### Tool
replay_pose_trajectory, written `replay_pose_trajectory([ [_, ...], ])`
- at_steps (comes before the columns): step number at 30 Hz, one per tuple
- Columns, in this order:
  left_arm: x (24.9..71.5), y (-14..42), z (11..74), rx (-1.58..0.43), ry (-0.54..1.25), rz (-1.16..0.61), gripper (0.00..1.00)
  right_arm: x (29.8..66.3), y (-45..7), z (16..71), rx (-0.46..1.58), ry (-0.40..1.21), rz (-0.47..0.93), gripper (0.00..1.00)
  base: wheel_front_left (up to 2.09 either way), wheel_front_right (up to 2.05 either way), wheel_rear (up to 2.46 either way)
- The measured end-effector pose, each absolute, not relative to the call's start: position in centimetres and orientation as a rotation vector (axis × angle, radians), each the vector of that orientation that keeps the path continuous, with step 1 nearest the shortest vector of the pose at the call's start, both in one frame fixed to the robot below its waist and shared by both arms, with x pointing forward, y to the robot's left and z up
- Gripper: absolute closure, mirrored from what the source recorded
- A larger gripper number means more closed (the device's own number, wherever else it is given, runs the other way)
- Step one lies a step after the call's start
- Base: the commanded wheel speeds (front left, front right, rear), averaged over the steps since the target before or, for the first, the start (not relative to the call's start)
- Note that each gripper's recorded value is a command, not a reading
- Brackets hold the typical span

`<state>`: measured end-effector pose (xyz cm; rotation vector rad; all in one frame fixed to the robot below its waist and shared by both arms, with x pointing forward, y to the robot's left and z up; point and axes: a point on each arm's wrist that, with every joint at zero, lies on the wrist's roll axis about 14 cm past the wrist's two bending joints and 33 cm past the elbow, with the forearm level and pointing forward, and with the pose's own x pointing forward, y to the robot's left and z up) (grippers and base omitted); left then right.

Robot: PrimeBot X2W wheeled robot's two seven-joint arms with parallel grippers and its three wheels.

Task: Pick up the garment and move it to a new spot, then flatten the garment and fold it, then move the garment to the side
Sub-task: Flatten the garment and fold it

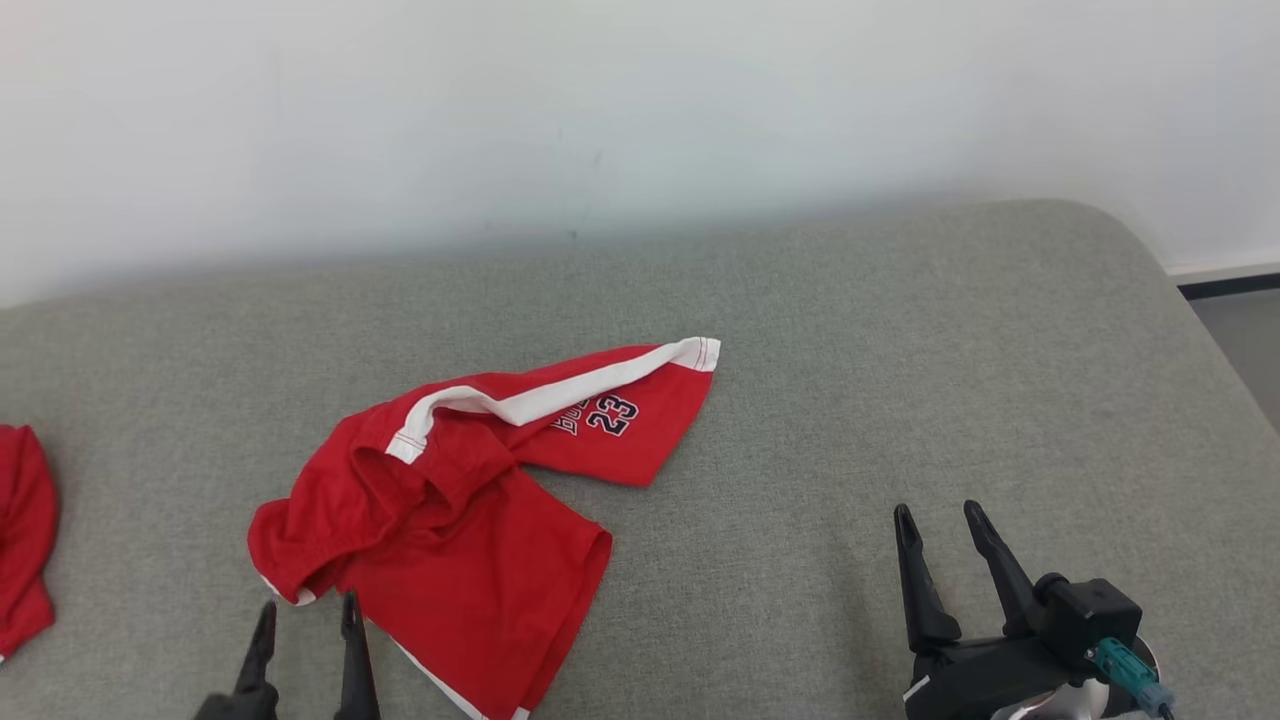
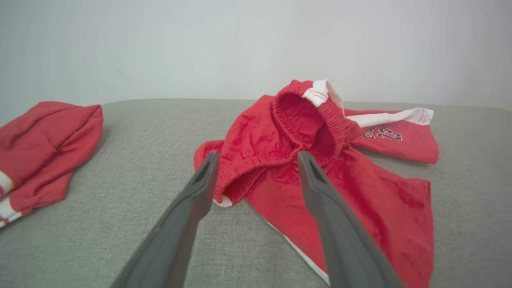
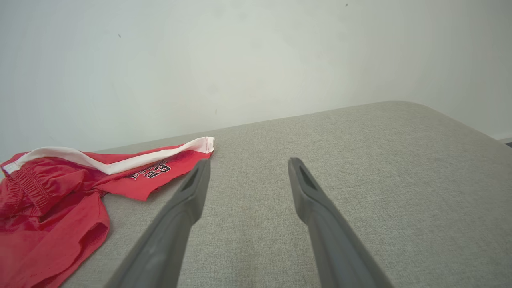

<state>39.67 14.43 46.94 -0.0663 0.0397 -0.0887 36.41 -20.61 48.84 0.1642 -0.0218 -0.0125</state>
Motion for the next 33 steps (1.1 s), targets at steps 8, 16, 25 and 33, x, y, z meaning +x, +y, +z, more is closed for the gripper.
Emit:
replay_pose_trajectory([
  [8,37.1,11.6,46.2,-0.141,0.072,-0.185,0.0,35.8,-19.9,48.8,0.175,-0.021,-0.001,0.0,0.0,0.0,0.0],
  [16,40.7,8.0,46.7,-0.232,0.077,-0.282,0.0,36.7,-20.1,48.1,0.152,0.002,0.01,0.0,0.0,0.0,0.0],
  [25,44.7,6.9,44.5,-0.263,0.151,-0.3,0.0,37.2,-21.6,46.9,0.139,0.041,-0.027,0.0,0.0,0.0,0.0],
  [33,47.4,6.3,45.5,-0.268,0.11,-0.316,1.0,37.6,-22.1,45.9,0.135,0.068,-0.043,0.0,0.0,0.0,0.0],
])
